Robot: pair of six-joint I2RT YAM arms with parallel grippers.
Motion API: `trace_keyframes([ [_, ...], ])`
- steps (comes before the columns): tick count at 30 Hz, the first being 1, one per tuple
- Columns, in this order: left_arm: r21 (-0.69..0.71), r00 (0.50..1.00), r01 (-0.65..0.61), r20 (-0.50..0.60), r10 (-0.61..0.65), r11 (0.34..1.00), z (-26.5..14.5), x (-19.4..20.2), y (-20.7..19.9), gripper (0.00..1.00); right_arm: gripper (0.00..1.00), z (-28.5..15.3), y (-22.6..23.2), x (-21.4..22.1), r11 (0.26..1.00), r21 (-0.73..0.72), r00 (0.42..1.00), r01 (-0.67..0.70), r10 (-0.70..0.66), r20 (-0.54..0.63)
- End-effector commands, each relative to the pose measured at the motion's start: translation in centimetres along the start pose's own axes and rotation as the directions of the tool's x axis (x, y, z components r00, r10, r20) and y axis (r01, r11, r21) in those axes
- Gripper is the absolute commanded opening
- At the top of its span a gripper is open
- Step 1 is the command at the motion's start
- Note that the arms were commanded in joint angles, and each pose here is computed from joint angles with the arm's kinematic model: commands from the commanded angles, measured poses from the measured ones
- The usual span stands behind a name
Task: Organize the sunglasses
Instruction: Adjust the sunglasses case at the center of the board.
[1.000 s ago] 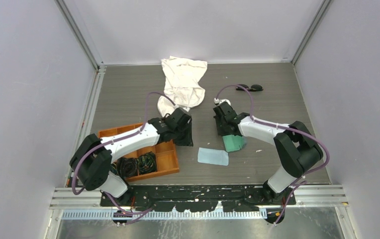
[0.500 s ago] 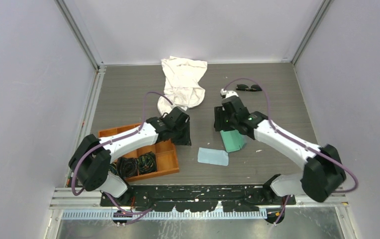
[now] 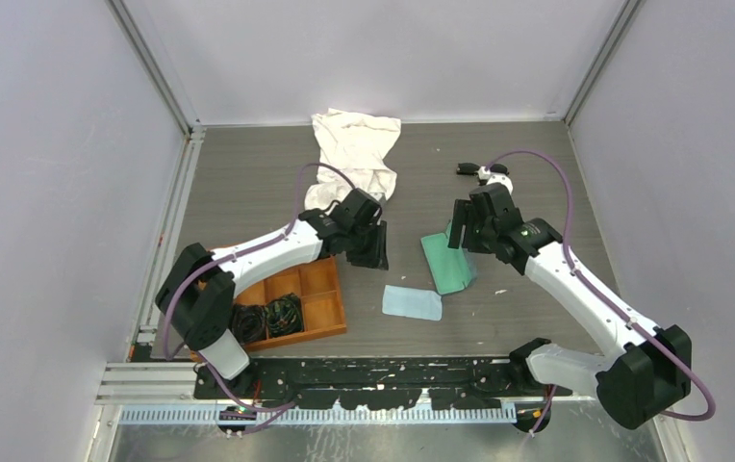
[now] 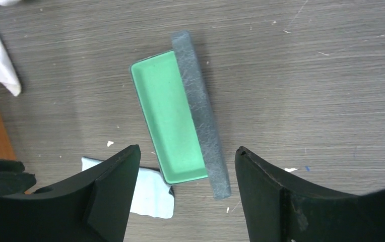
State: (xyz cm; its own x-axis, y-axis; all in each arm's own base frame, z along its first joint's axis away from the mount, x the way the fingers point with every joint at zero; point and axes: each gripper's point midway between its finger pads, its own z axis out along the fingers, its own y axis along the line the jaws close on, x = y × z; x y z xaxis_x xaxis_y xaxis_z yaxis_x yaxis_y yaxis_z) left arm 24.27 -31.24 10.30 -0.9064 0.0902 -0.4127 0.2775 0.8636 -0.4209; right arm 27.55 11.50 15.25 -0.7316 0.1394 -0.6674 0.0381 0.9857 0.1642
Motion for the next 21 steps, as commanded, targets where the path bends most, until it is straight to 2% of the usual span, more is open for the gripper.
trace_keyframes([
  [1, 0.078, 0.999, -0.025, -0.023, 0.027, 0.997, -0.3, -0.5, -1.8, 0.32, 0.74, -0.1, -1.3, -0.9, 0.998, 0.056, 0.998, -0.012, 0.009, 0.056],
  [4, 0.068, 0.999, -0.027, -0.039, 0.030, 0.997, -0.2, 0.0, -1.5, 0.34, 0.75, -0.1, -1.5, -0.8, 0.999, 0.044, 0.998, 0.005, -0.008, 0.067],
  [9, 0.083, 0.998, -0.026, -0.060, 0.032, 0.996, 0.0, 0.7, -1.4, 0.33, 0.74, 1.3, -1.5, 0.3, 0.998, 0.048, 1.000, 0.031, -0.030, -0.007],
  [15, 0.107, 0.998, -0.008, -0.067, 0.015, 0.994, 0.2, 1.1, -1.7, 0.33, 0.72, 3.6, 0.2, 0.5, 0.994, -0.045, 0.995, 0.097, -0.097, -0.009],
  [21, 0.102, 0.998, -0.007, -0.054, 0.013, 0.995, -0.3, 1.4, -1.3, 0.33, 0.72, 5.3, -2.0, 0.4, 0.985, 0.071, 0.987, 0.158, -0.158, -0.004],
])
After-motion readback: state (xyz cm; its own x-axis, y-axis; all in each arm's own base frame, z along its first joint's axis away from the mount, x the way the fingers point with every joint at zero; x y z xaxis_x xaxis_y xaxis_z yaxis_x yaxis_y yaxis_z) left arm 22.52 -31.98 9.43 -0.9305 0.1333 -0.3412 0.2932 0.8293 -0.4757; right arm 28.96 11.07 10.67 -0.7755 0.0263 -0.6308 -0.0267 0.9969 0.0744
